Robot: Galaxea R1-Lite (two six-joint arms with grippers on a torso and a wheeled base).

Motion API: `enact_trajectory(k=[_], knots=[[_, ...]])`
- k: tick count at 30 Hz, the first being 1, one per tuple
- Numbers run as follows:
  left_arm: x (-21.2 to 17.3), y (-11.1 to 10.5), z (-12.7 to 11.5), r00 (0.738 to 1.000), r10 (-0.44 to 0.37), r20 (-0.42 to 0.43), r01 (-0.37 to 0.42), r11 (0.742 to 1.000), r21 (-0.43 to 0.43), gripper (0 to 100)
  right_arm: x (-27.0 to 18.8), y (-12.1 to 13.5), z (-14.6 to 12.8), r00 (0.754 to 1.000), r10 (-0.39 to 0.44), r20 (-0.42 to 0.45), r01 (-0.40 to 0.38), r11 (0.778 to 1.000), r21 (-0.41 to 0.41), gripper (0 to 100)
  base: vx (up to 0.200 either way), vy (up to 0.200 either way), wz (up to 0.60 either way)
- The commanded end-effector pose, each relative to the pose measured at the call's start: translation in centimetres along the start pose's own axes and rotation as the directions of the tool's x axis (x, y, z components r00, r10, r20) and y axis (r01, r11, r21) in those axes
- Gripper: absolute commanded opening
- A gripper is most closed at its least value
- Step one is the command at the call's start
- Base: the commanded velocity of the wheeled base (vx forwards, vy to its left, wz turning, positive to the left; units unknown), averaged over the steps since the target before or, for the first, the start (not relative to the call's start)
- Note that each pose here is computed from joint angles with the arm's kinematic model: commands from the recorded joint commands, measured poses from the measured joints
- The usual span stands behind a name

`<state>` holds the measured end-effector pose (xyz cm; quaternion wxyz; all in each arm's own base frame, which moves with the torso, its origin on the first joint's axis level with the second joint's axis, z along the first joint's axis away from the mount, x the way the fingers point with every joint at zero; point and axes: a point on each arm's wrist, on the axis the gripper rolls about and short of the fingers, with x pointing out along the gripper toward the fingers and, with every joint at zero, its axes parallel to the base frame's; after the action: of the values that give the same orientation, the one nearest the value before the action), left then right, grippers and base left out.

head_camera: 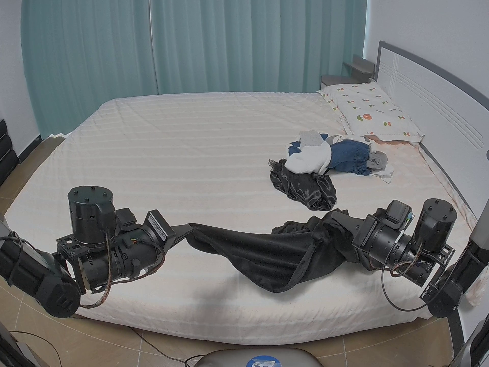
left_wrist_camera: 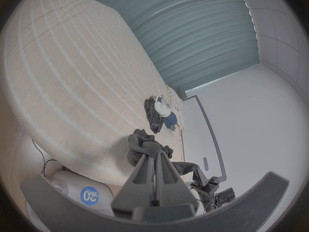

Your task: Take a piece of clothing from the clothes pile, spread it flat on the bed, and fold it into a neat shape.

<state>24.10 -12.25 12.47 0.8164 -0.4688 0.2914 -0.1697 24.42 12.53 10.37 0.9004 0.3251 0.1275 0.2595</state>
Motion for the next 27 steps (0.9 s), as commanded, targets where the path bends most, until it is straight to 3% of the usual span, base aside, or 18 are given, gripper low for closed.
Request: enact_trajectory(k=[1,17,27], knots=[[-0.1,-0.1,0.0,1.0,-0.004,0.002,0.004,1.0,0.0,0,0.0,-0.1,-0.2,1.0,0.004,0.001,-0.004,1.0,0.0,0,0.0,0.2,0.0],[-0.4,-0.1,0.5,1.0,-0.006,0.021,0.006,1.0,-0.003,0,0.4,0.4,-0.2,1.0,0.026,0.013,-0.026,1.0,-0.006,0,0.0,0.2,0.0],[-1.0,-0.2,1.0,0.999,-0.016,0.044,0.017,1.0,-0.027,0,1.0,2.2,-0.5,0.995,0.096,0.009,-0.096,0.995,-0.02,0,0.0,0.2,0.0]])
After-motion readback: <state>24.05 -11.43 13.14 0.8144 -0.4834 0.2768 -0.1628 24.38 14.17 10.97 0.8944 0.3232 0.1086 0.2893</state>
